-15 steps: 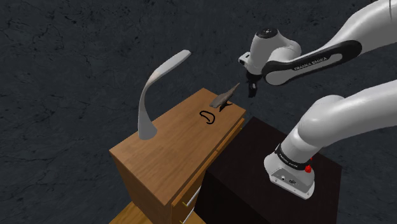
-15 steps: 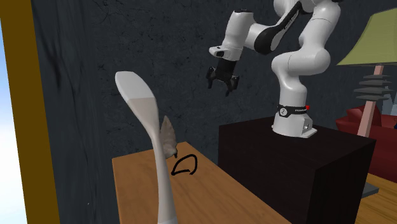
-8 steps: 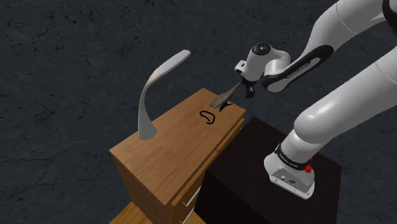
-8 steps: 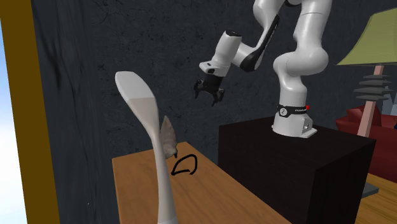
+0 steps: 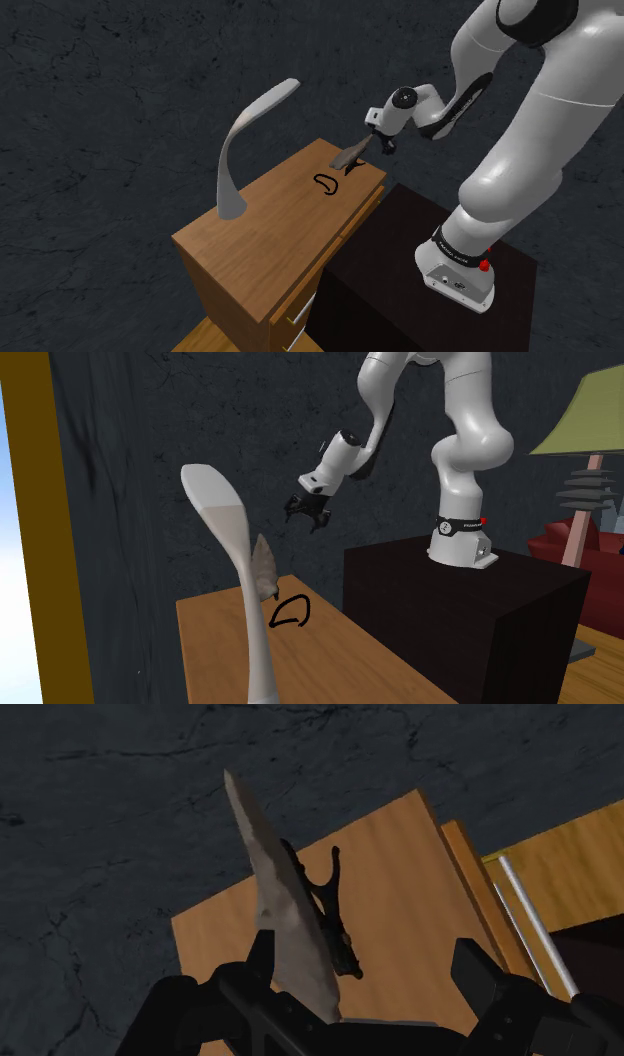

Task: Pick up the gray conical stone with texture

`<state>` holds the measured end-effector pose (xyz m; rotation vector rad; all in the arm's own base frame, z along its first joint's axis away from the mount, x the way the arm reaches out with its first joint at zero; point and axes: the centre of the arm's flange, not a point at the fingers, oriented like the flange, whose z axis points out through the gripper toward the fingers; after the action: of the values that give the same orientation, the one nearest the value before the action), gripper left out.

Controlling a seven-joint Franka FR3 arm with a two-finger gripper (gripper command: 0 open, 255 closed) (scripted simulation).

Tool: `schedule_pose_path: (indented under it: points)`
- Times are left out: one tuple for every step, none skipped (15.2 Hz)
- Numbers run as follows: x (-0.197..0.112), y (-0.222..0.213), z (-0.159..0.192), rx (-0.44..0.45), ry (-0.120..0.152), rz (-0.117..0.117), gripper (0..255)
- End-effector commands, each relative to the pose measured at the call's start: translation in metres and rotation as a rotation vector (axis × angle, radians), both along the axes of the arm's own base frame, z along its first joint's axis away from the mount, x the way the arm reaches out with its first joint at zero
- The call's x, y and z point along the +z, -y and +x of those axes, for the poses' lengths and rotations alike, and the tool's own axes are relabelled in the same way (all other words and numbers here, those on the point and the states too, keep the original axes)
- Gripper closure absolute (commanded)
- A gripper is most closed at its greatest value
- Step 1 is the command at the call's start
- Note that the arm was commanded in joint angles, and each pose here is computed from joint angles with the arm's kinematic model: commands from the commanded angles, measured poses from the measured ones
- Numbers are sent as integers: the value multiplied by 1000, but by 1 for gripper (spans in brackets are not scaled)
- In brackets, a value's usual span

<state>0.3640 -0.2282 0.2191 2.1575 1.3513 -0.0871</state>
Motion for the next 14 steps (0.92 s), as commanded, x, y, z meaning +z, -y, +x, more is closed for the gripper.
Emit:
schedule_pose_path:
  points:
    - [-18,16,10,75,-9,-29,0]
    - [-26,24,16,108,-11,-43,0]
    - [-33,31,22,141,-14,-57,0]
    - [-41,39,28,174,-16,-72,0]
    - [-48,46,35,207,-18,-86,0]
    - [-56,53,42,240,-21,-100,0]
    - [-63,60,49,273,-23,-114,0]
    - [-70,67,56,306,-25,-129,0]
    - [-77,73,63,339,-28,-143,0]
    - [-84,79,70,369,-30,-156,0]
    - [-89,79,70,369,-30,-156,0]
    - [-94,79,70,369,-30,-156,0]
    - [-100,79,70,369,-30,-156,0]
    - [-105,79,70,369,-30,-156,0]
